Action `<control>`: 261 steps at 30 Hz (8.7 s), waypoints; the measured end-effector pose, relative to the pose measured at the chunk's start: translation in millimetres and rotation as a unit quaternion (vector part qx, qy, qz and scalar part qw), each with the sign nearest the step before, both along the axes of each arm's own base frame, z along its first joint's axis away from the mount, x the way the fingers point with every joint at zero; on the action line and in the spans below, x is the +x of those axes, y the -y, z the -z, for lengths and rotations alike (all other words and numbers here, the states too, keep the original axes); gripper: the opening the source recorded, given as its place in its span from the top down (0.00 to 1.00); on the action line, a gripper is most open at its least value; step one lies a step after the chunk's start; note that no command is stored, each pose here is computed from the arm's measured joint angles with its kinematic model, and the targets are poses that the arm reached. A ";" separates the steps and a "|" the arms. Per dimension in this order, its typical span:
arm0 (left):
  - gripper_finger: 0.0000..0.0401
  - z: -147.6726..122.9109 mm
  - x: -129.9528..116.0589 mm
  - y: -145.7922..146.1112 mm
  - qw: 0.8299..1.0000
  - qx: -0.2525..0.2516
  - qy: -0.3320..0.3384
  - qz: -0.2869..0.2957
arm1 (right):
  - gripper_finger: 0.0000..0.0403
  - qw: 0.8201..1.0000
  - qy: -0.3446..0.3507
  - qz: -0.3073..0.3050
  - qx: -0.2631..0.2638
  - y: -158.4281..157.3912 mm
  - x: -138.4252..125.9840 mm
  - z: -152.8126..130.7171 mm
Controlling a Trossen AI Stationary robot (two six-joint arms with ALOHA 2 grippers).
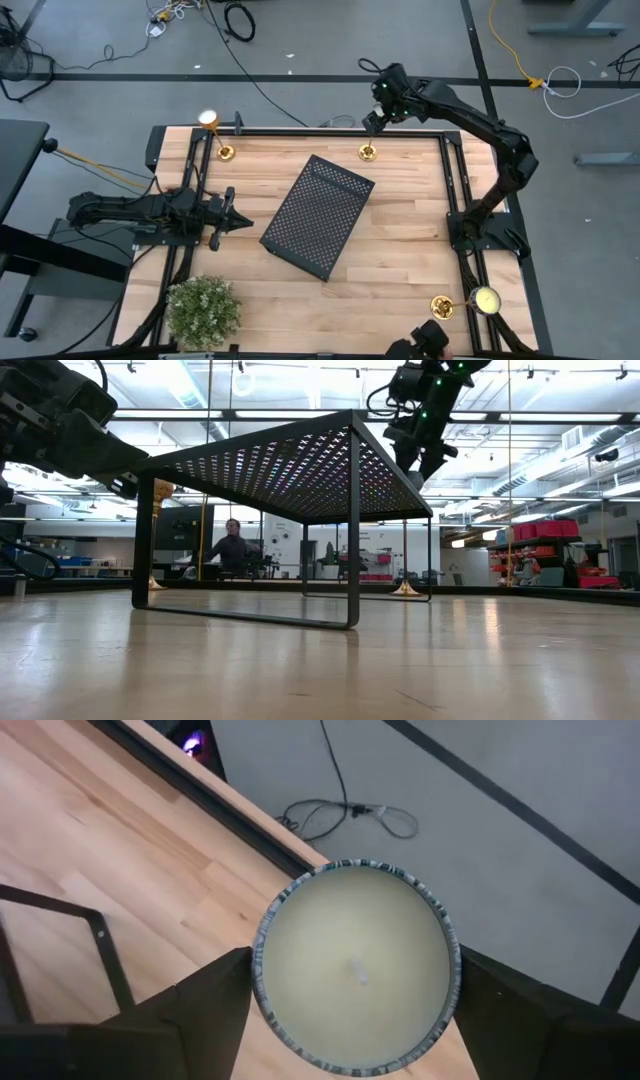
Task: Stock candles on shelf
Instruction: Put the blue scented candle on the shelf, then put the top right gold candle holder on the shelf
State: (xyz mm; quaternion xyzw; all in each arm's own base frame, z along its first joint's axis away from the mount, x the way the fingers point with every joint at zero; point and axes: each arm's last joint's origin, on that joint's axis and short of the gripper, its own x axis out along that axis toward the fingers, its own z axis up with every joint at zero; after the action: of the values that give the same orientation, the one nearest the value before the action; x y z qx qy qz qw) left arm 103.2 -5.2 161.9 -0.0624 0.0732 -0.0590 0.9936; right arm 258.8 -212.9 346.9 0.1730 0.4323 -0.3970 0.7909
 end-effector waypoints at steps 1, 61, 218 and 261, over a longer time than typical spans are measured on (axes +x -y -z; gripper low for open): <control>0.96 -0.2 0.0 0.0 1.000 0.000 0.000 0.000 | 0.25 1.000 0.004 -0.006 -0.001 -2.6 -0.4 -2.6; 0.96 -0.2 0.0 0.0 1.000 0.000 0.001 0.000 | 0.26 0.942 0.048 -0.331 -0.006 -140.9 78.9 -5.0; 0.96 -2.3 0.3 0.0 1.000 0.000 0.011 0.000 | 0.26 0.956 -0.008 -0.292 0.034 -107.4 152.4 63.5; 0.97 -2.3 0.3 0.0 1.000 0.000 0.011 0.000 | 0.12 0.948 0.034 -0.315 0.012 -105.3 133.0 26.0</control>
State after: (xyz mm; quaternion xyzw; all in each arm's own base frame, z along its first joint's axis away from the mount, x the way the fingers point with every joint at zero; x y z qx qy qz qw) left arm 103.5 -5.2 164.2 -0.0620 0.0619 -0.0597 0.9944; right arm 391.8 -107.6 320.9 0.0505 0.4419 -0.1161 0.8881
